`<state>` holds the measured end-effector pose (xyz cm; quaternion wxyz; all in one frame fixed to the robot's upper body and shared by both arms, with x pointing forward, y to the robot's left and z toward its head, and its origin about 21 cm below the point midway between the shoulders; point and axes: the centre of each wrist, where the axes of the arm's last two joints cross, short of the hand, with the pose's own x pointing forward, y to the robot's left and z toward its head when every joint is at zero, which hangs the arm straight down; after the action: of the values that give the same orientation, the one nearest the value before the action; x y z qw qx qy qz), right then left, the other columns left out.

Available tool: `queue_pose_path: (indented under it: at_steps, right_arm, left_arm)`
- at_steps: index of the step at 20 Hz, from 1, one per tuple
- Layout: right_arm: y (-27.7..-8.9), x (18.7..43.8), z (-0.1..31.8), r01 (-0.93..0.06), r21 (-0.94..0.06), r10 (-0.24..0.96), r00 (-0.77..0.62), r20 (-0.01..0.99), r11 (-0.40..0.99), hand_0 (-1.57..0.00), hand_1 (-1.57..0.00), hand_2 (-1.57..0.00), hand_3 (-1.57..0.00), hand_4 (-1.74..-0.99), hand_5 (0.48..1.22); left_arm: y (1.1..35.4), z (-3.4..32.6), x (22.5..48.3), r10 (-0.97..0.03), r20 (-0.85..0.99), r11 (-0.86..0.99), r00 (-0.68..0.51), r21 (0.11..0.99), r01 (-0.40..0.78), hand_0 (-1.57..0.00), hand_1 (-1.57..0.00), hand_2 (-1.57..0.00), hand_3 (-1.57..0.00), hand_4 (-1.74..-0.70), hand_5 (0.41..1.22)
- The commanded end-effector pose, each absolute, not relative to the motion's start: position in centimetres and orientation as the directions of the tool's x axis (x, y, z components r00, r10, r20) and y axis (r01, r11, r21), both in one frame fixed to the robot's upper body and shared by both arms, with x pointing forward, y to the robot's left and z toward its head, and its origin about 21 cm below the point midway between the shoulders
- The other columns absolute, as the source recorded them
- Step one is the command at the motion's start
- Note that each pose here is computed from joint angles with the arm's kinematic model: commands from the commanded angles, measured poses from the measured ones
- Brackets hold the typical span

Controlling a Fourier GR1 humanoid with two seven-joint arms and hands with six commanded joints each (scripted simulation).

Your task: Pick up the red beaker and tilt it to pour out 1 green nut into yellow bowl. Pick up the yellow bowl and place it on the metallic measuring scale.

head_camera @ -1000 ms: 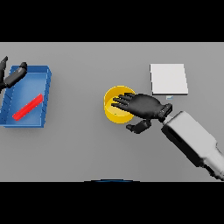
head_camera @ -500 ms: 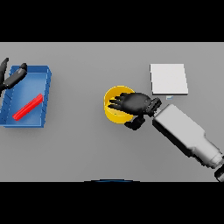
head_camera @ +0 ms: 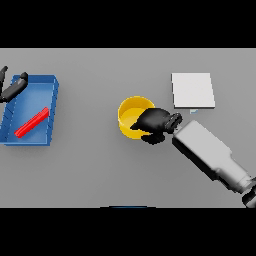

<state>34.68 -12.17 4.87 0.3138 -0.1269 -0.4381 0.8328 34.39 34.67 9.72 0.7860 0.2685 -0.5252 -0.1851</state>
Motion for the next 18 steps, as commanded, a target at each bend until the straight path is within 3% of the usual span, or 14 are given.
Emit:
queue_pose_path:
  at_steps: [1,3,7,14,18]
  right_arm:
    - [-12.3,34.7,4.8,-0.410,-0.810,0.625,-0.778,0.070,-0.419,-1.05,-1.01,-0.87,-0.57,-1.552,1.079]
    - [-12.3,34.9,4.8,-0.405,-0.817,0.613,-0.786,0.081,-0.411,-1.23,-1.21,-1.12,-0.83,-1.614,1.130]
    - [-12.7,35.0,5.0,-0.384,-0.825,0.617,-0.785,0.056,-0.413,-1.43,-1.42,-1.24,-1.18,-1.689,1.184]
    - [-13.2,35.4,6.8,-0.394,-0.846,0.632,-0.769,0.090,-0.358,-1.54,-1.54,-1.33,-1.34,-1.730,1.213]
    - [-14.2,35.2,9.4,-0.388,-0.864,0.659,-0.747,0.091,-0.321,-1.56,-1.56,-1.41,-1.25,-1.737,1.218]
  left_arm:
    - [34.6,9.7,34.4,-0.577,0.722,0.784,0.381,0.621,0.009,0.00,0.00,0.00,0.00,-0.72,0.693]
    - [34.6,9.7,34.3,-0.571,0.732,0.790,0.373,0.613,0.006,0.00,0.00,0.00,0.00,-0.72,0.696]
    - [34.5,10.0,34.6,-0.579,0.725,0.784,0.373,0.620,0.012,0.00,0.00,0.00,0.00,-0.72,0.695]
    - [34.3,10.2,34.6,-0.578,0.728,0.786,0.369,0.618,0.011,0.00,0.00,0.00,0.00,-0.72,0.696]
    - [34.2,9.7,34.7,-0.578,0.720,0.782,0.384,0.623,0.010,0.00,0.00,0.00,0.00,-0.72,0.693]
